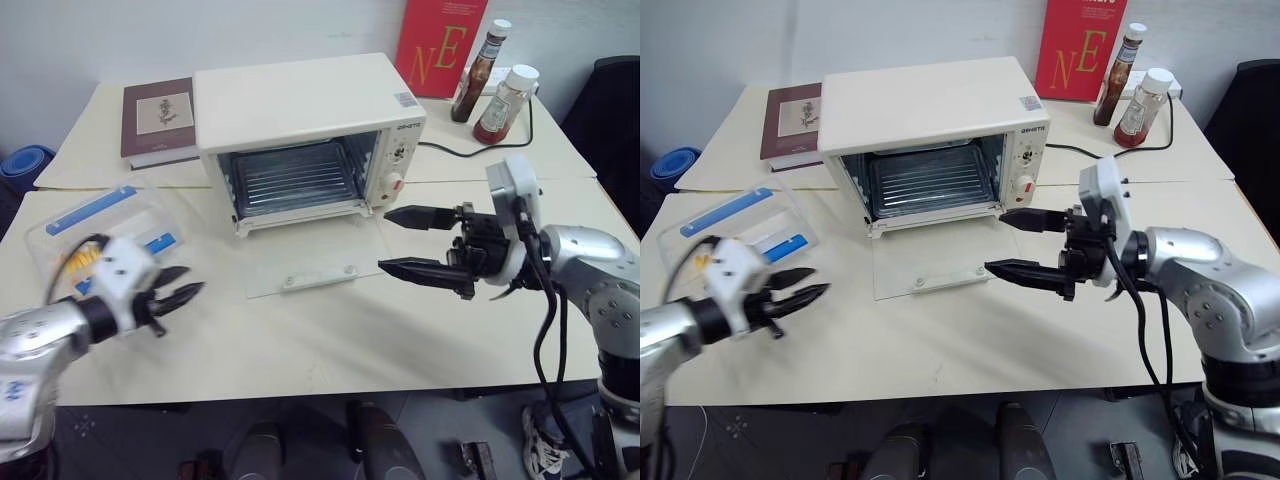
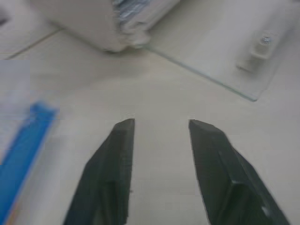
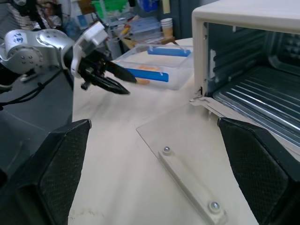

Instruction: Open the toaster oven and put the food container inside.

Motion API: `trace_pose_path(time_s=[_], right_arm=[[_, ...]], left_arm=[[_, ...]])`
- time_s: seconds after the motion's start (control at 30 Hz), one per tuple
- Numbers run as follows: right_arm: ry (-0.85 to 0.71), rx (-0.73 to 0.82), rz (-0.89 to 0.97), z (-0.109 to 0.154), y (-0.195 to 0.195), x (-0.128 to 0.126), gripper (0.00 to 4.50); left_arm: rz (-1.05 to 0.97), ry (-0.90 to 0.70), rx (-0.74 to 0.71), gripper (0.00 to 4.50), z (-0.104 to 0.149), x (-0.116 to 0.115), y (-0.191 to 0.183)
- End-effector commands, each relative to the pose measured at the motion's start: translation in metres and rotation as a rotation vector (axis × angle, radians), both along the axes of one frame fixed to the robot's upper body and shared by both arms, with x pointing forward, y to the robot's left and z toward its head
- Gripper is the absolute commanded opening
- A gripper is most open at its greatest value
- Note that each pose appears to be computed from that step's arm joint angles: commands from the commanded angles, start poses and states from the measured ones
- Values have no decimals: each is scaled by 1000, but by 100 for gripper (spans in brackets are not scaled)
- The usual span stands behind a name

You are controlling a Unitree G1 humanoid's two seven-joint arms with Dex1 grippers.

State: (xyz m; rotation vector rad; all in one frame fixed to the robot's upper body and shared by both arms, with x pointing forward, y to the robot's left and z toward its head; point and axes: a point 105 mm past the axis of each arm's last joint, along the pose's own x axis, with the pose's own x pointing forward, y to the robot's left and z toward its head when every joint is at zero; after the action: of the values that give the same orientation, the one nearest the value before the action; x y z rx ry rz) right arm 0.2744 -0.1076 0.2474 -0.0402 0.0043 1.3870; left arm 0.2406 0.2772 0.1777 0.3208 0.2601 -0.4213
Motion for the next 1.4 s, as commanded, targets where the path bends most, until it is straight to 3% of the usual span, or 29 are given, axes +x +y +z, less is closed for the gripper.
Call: trace_pose_path(time_s=[0.03,0.17,0.27,0.37,0.43,0.6,0.9,1.0,1.17,1.4], right_arm=[[-31,22,75,7,7,1,450],[-57,26,115,8,15,3,450],[-87,34,121,12,19,2,450],[-112,31,115,14,20,2,450],[-116,34,116,15,21,1,450],[-97,94,111,20,20,-6,450],[-81,117,19,15,13,-14,450],[-76,132,-2,16,11,-17,450],[-71,124,-32,13,8,-21,450],[-70,84,-47,8,4,-23,450]], left_arm=[[210,-66,-68,318,29,-18,38],[530,-90,-191,445,48,-19,78],[782,-37,-248,448,43,-23,109],[905,58,-407,448,27,-16,119],[937,75,-433,448,23,-12,120],[1002,121,-468,448,13,27,125],[1054,201,-525,448,-10,56,137],[1035,201,-570,387,-10,66,133],[1049,185,-553,241,-5,68,139],[1039,237,-524,31,-2,47,148]])
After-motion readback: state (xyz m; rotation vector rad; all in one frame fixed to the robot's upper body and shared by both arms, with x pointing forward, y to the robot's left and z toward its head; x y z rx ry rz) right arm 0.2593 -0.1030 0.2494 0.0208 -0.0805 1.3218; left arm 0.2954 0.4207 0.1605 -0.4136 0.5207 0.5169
